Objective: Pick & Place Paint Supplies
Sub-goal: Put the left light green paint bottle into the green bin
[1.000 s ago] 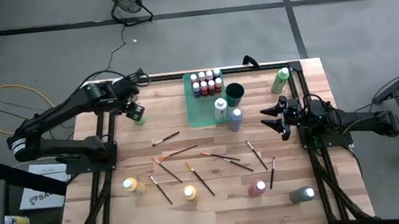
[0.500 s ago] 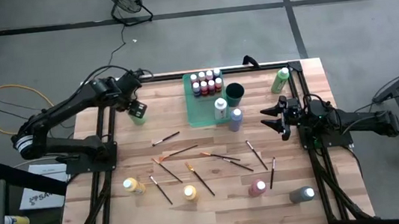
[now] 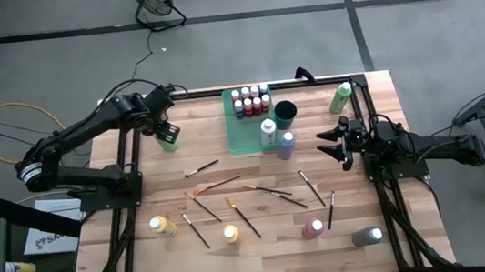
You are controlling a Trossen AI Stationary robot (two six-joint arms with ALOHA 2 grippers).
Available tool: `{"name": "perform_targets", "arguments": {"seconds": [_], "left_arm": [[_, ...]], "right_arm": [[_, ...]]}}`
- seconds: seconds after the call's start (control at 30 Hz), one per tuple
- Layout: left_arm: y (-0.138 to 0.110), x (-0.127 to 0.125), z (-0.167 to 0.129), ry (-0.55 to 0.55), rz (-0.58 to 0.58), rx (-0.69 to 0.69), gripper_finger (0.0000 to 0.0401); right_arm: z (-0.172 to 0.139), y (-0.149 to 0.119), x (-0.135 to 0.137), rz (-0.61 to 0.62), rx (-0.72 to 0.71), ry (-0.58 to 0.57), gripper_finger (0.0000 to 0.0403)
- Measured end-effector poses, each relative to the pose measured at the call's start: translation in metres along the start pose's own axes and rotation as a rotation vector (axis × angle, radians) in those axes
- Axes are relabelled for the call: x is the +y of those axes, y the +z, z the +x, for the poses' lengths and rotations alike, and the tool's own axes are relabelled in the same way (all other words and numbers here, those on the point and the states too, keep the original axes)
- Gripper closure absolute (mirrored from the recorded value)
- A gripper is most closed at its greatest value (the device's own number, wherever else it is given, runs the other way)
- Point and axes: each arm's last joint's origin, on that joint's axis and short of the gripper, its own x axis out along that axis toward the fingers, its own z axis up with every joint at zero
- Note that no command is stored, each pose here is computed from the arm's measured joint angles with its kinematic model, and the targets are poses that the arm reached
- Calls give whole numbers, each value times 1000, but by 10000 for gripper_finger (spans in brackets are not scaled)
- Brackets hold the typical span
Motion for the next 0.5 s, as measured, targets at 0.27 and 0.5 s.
{"name": "perform_targets", "arguments": {"seconds": [0.27, 0.5], "left_arm": [[-1, 0, 0, 5, 3, 11, 271], [-1, 1, 0, 8, 11, 14, 277]], "right_arm": [[0, 0, 0, 0, 0, 0, 180], [0, 0, 0, 0, -1, 0, 180]]}}
